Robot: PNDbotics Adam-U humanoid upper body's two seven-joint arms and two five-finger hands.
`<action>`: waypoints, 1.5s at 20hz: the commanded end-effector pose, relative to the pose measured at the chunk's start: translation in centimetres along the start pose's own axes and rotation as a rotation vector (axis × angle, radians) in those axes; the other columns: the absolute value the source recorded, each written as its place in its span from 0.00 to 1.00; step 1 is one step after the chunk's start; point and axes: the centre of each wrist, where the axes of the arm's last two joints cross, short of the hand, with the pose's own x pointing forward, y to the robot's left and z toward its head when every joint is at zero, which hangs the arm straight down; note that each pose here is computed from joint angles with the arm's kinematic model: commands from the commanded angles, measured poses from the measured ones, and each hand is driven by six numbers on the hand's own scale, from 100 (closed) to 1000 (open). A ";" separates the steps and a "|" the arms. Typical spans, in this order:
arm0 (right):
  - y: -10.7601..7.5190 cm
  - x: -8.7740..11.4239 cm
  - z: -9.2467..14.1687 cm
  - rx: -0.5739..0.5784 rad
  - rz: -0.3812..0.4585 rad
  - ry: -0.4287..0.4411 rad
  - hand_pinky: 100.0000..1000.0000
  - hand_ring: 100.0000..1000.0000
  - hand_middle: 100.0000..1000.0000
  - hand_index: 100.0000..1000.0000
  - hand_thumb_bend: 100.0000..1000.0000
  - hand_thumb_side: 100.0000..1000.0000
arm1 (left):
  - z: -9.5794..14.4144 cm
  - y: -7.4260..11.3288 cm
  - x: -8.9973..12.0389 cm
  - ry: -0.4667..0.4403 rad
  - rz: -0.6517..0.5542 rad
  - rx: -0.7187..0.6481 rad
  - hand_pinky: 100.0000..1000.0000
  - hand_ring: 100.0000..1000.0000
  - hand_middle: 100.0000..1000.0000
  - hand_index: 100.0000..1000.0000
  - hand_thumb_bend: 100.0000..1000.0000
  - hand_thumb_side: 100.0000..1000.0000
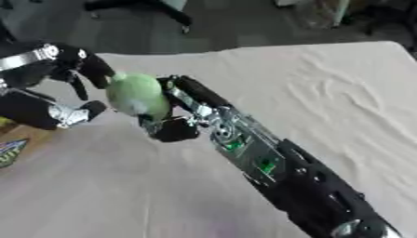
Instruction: Pick up the objects with one hand, pass them to the other hand, and then place them into the box on the other side of the table.
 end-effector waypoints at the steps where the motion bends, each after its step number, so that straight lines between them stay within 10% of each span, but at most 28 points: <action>1: -0.7 1.1 -0.3 -0.017 0.033 -0.044 0.65 0.43 0.28 0.51 0.00 0.21 | 0.8 1.1 1.1 0.028 -0.132 -0.016 0.66 0.75 0.66 0.79 0.27 0.00; 30: -0.6 1.3 1.5 -0.026 0.124 -0.069 0.65 0.43 0.29 0.51 0.00 0.20 | 2.1 0.2 4.8 0.200 -0.452 0.052 0.79 0.81 0.76 0.85 0.52 0.00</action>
